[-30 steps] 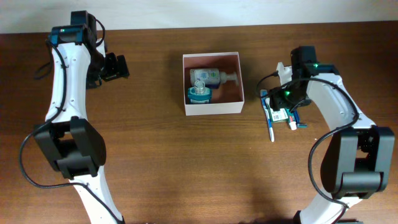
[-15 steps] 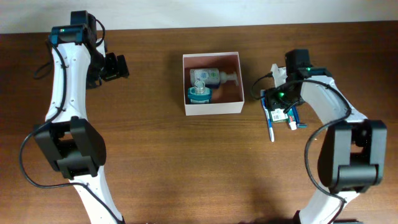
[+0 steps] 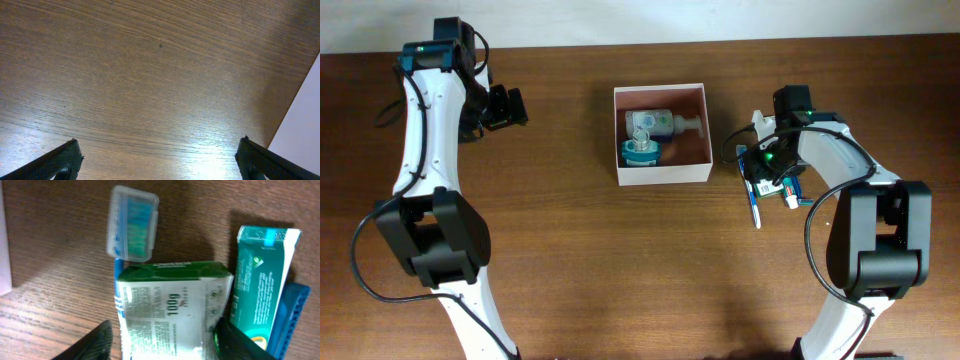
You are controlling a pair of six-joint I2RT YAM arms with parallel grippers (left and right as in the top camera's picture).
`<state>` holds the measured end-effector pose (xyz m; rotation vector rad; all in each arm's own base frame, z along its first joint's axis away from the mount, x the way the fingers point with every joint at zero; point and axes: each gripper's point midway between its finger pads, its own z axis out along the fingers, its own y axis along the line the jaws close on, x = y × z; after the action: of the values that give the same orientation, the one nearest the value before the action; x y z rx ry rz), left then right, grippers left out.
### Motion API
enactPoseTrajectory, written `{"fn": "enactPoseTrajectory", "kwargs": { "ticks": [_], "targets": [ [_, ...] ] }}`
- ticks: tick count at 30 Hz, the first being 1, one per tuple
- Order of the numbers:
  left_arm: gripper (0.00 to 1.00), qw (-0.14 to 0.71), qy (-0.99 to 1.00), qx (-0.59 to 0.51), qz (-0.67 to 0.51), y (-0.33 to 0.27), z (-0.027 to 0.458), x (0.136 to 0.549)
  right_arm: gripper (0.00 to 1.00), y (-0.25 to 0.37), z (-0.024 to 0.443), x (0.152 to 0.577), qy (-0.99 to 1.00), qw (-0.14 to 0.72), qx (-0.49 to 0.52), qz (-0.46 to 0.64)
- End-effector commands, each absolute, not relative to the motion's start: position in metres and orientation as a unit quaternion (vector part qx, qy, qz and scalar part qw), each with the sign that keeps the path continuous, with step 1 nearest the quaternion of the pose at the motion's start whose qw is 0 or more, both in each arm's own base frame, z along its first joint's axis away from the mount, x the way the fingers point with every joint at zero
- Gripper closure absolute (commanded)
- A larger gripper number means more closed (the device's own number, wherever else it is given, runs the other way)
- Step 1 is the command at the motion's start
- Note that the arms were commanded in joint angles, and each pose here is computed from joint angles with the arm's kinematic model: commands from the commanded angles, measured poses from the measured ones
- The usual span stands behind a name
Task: Pack container
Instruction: 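Grasp the green toothpaste box with the right gripper and lift it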
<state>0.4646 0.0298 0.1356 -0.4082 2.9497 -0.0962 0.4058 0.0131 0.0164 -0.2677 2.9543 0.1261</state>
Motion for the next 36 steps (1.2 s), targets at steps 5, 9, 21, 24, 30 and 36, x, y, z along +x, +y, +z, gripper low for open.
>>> {"fn": "enactPoseTrajectory", "kwargs": {
  "ticks": [5,9,21,24,30,36],
  "targets": [
    [0.01,0.101,0.985,-0.135,-0.037,0.029,0.152,0.466,0.45,0.010,0.008,0.400,0.993,0.070,-0.087,0.031],
    [0.00,0.101,0.985,-0.135,-0.037,0.029,0.152,0.466,0.33,0.010,0.008,0.400,0.993,0.070,-0.087,0.031],
    [0.01,0.101,0.985,-0.135,-0.037,0.029,0.152,0.466,0.46,0.010,0.008,0.398,0.994,0.066,-0.087,0.031],
    [0.01,0.101,0.985,-0.135,-0.037,0.029,0.152,0.466,0.46,0.007,0.007,0.391,0.995,0.051,-0.086,0.025],
    [0.01,0.101,0.985,-0.135,-0.037,0.029,0.152,0.466,0.49,-0.001,0.007,0.389,0.995,0.045,-0.085,0.001],
    [0.01,0.101,0.985,-0.135,-0.037,0.029,0.152,0.466,0.55,-0.001,0.007,0.390,0.995,0.047,-0.085,0.001]
  ]
}}
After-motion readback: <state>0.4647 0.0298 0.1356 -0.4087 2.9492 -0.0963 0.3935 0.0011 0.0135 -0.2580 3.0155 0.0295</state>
